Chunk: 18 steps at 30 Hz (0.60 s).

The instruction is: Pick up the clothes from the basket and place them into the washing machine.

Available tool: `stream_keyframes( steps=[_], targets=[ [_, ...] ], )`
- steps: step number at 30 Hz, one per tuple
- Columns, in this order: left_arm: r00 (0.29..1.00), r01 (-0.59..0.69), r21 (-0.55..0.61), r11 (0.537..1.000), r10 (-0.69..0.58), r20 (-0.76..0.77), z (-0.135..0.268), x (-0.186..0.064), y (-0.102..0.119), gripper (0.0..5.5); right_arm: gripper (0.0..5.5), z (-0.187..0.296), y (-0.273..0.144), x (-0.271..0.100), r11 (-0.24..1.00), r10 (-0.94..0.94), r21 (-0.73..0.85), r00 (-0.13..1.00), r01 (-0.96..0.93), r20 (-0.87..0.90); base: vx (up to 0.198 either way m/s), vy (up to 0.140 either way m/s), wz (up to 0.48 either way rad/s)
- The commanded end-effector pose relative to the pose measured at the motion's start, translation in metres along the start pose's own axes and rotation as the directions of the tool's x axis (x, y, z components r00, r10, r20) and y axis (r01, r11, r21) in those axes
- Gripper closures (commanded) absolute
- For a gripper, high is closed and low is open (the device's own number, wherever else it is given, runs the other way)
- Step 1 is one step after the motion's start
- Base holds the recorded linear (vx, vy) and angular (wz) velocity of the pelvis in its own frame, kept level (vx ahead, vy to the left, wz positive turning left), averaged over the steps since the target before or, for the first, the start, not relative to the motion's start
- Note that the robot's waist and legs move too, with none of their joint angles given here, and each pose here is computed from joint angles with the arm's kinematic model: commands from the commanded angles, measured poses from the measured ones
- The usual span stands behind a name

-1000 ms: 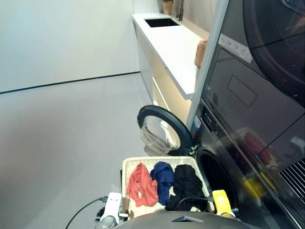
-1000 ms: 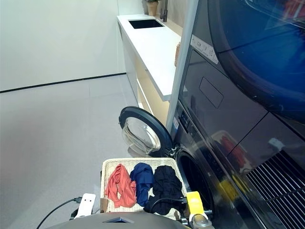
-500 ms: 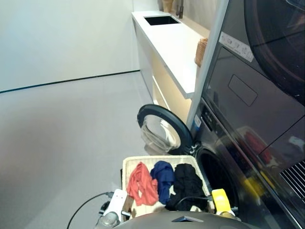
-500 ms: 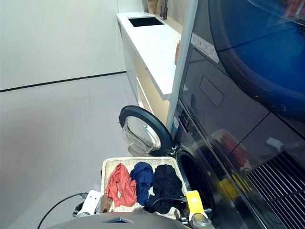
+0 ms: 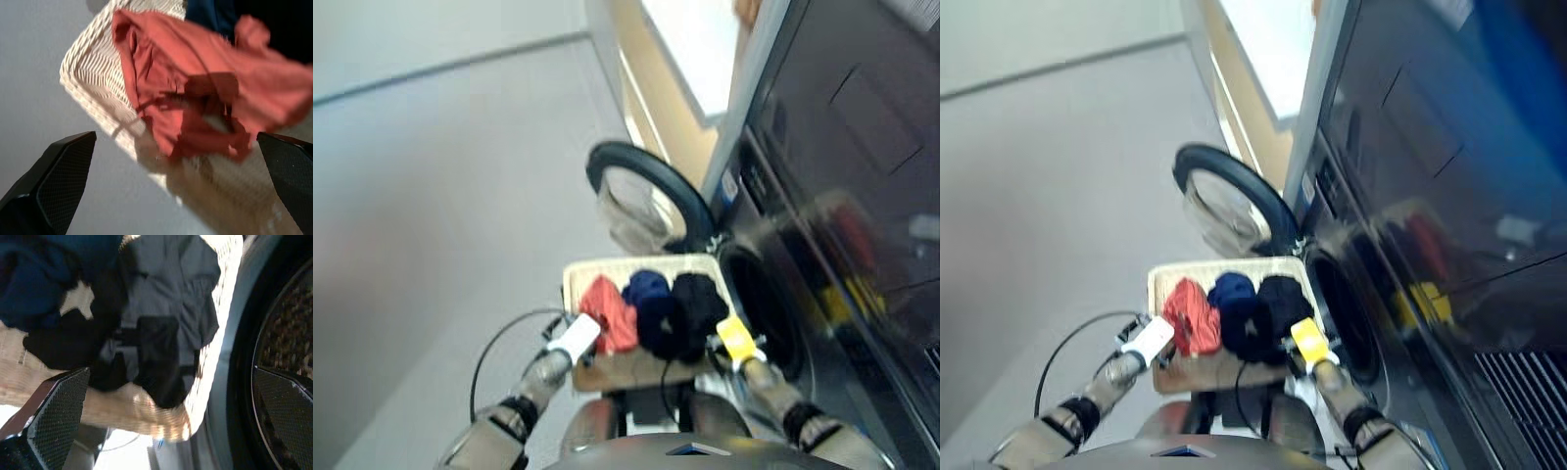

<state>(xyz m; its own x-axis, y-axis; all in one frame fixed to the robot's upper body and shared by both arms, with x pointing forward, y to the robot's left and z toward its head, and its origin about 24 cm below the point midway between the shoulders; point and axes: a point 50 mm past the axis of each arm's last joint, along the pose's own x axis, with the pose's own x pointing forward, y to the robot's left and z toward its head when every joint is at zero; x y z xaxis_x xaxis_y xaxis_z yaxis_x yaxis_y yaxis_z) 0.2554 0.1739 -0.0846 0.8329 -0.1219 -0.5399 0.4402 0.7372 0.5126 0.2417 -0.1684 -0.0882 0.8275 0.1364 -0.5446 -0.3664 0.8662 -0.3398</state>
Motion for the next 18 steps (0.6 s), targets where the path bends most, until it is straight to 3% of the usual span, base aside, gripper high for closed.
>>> stream_keyframes(
  steps=[1, 9, 10, 12, 13, 14, 18],
  targets=[
    [0.996, -0.058, 0.019, 0.998, 0.057, 0.073, 0.014, 0.004, 0.012, 0.00, 0.00, 0.032, -0.002, 0.001, 1.000, 0.004, -0.026, 0.984, 0.001, 0.180, 0.000, 0.000, 0.000],
    [0.972, -0.175, 0.001, 0.985, 0.173, 0.157, 0.049, 0.015, 0.050, 0.00, 0.00, 0.093, -0.021, 0.007, 0.999, -0.044, -0.007, 0.920, 0.050, 0.390, -0.032, 0.006, -0.002],
    [0.959, -0.222, 0.001, 0.975, 0.218, 0.179, 0.059, 0.018, 0.066, 0.00, 0.00, 0.117, -0.025, 0.006, 0.998, -0.049, -0.010, 0.882, 0.061, 0.469, 0.000, 0.000, 0.000],
    [0.953, -0.239, -0.005, 0.971, 0.235, 0.189, 0.062, 0.017, 0.072, 0.00, 0.00, 0.124, -0.026, 0.004, 0.998, -0.051, -0.009, 0.865, 0.063, 0.500, 0.000, 0.000, 0.000],
    [0.935, -0.290, -0.011, 0.957, 0.285, 0.213, 0.072, 0.017, 0.090, 0.00, 0.00, 0.148, -0.029, -0.002, 0.998, -0.048, -0.010, 0.808, 0.066, 0.587, 0.000, 0.000, 0.000],
    [0.935, -0.290, -0.011, 0.957, 0.285, 0.213, 0.072, 0.017, 0.090, 0.00, 0.00, 0.148, -0.029, -0.002, 0.998, -0.048, -0.010, 0.808, 0.066, 0.587, 0.000, 0.000, 0.000],
    [0.890, -0.394, -0.045, 0.918, 0.393, 0.230, 0.093, 0.015, 0.133, 0.00, 0.00, 0.184, -0.031, -0.013, 0.999, -0.042, 0.005, 0.710, 0.054, 0.703, 0.000, 0.000, 0.000]
  ],
)
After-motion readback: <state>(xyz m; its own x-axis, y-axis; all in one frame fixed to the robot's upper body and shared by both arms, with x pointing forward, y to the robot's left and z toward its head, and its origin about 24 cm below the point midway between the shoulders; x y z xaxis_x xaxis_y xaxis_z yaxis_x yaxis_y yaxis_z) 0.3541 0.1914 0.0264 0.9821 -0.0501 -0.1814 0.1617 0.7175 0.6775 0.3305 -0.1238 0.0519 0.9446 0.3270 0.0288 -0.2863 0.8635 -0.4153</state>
